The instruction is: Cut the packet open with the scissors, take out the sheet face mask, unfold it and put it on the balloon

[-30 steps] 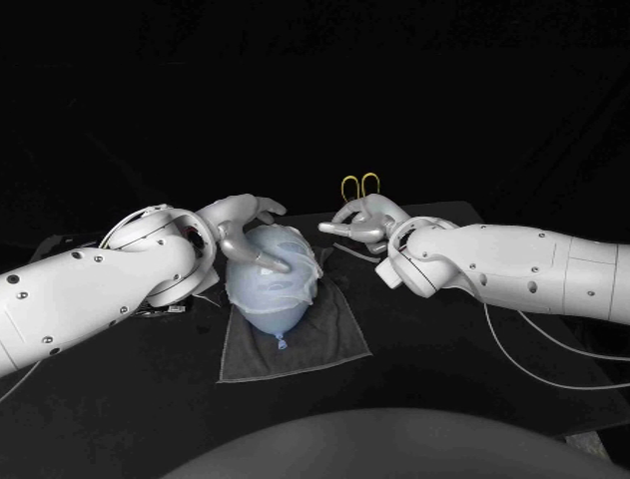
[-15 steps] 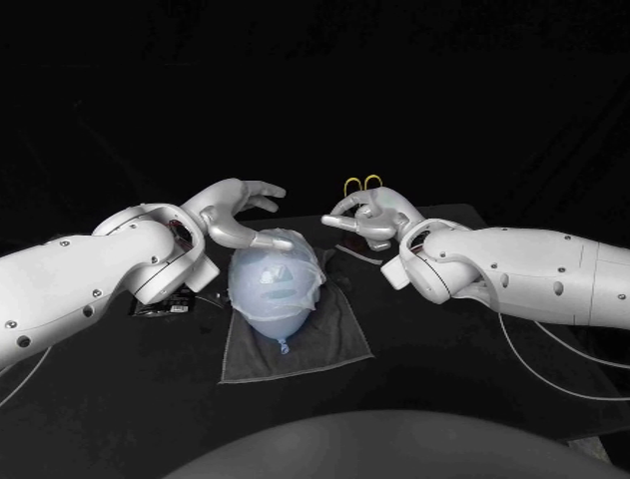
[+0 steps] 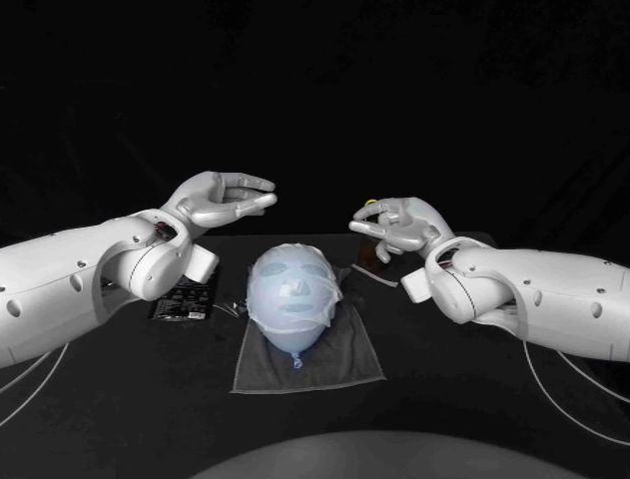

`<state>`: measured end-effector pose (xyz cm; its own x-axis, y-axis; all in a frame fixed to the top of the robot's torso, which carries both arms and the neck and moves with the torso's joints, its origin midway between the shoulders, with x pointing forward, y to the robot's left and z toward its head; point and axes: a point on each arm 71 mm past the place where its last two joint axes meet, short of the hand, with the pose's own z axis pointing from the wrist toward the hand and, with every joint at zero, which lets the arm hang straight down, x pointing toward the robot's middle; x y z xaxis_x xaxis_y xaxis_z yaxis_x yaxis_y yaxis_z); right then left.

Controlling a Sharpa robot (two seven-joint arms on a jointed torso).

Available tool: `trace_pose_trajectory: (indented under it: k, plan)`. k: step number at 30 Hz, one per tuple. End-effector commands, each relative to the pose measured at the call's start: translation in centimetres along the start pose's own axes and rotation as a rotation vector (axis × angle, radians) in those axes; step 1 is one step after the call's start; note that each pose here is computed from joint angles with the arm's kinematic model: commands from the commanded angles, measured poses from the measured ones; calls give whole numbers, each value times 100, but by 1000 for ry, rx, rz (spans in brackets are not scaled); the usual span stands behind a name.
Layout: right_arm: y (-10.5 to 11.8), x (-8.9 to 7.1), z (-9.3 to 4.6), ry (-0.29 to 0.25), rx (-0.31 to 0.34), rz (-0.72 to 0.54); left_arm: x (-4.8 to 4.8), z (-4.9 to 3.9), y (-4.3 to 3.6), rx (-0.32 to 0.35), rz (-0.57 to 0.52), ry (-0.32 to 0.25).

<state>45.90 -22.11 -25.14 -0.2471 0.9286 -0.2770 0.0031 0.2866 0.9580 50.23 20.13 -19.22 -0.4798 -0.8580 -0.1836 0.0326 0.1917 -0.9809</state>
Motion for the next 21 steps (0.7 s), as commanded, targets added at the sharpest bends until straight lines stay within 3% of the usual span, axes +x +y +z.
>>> trace_pose_trajectory:
  k: [1,7,13,21]
  plan:
    - [9,-44,34,-21,-14,80,-109,-24,21,81,-239,-79]
    - [-52,-140,116,-66,4,151,-242,-79,184,85,-311,-155]
    - [-119,-194,209,-68,10,185,-337,-131,300,90,-334,-216]
    - [-158,-96,279,-19,-3,181,-337,-150,410,97,-332,-260]
